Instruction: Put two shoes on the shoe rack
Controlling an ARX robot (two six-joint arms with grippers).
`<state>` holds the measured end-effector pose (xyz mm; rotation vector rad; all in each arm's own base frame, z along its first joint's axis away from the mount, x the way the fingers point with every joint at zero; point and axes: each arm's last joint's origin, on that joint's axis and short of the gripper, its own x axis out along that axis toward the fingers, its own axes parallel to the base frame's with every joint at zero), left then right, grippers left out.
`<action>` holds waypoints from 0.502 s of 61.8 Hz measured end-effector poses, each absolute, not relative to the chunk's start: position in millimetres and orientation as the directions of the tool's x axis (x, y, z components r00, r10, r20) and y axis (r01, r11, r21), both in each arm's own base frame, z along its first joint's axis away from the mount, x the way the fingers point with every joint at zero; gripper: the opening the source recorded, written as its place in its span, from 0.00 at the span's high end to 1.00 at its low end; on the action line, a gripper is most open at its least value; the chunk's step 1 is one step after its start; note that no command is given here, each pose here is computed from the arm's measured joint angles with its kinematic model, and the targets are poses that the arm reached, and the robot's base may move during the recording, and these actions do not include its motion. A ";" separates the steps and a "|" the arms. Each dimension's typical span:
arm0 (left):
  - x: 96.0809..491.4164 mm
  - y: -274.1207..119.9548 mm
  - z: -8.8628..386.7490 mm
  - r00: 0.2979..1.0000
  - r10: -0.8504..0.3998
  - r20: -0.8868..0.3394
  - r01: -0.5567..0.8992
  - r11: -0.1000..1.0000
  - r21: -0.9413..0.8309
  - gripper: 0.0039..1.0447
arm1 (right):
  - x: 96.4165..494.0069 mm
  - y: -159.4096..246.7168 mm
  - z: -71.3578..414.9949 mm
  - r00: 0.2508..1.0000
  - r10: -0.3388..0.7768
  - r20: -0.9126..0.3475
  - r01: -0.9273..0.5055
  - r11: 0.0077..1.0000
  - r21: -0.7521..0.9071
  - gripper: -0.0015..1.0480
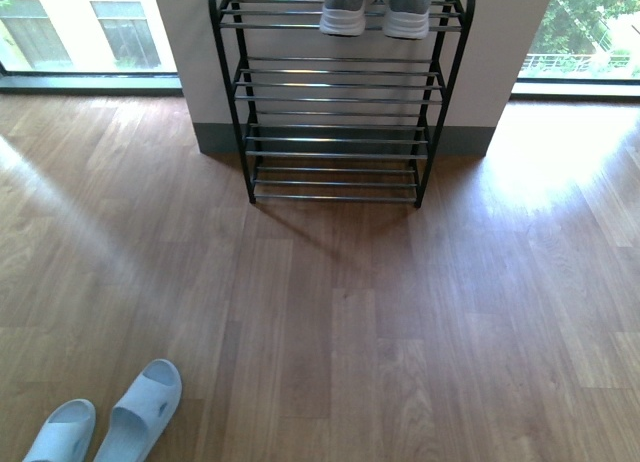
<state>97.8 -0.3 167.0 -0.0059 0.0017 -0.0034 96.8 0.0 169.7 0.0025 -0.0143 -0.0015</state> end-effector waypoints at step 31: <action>97.8 -0.3 167.0 1.000 -0.003 -0.002 0.003 1.000 -0.006 0.09 | 96.8 0.2 169.6 1.000 0.003 0.013 -0.003 1.000 0.002 0.09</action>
